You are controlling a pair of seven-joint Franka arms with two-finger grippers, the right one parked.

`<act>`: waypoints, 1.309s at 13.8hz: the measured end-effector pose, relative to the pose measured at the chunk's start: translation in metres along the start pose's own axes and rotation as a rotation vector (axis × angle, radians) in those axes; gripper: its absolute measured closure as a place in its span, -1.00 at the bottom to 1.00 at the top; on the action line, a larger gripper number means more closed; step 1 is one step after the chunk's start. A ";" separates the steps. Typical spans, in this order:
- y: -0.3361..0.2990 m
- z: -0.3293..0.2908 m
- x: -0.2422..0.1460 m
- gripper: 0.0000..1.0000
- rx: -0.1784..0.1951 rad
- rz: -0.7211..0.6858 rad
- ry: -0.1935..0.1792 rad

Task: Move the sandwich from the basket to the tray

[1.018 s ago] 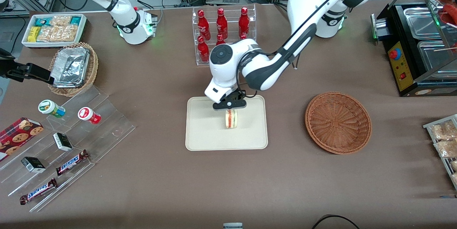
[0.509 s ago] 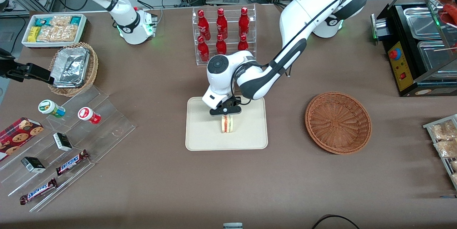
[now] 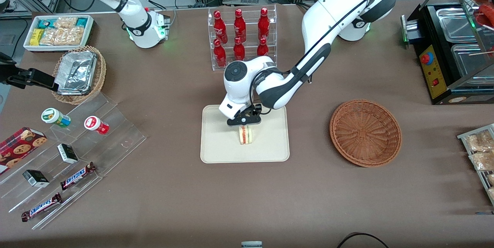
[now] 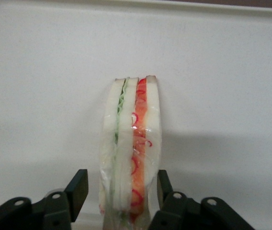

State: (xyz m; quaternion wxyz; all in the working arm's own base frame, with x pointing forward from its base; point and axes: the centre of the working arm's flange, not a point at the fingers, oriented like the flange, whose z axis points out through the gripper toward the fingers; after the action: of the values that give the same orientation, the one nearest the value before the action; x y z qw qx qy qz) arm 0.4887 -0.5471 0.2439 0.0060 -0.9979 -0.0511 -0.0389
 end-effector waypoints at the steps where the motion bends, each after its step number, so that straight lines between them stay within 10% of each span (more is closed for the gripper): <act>1: 0.001 -0.012 0.007 -0.64 -0.012 -0.011 0.014; 3: -0.003 -0.053 0.018 -0.98 -0.001 -0.047 0.027; 8: -0.065 -0.213 0.050 -0.98 0.013 -0.209 0.023; 13: -0.139 -0.283 0.066 -0.98 0.130 -0.256 0.031; 18: -0.233 -0.306 0.116 -0.98 0.155 -0.177 -0.049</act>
State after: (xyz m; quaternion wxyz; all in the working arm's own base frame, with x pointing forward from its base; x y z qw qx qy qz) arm 0.5559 -0.3085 0.5597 0.0784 -0.9867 -0.1421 -0.0106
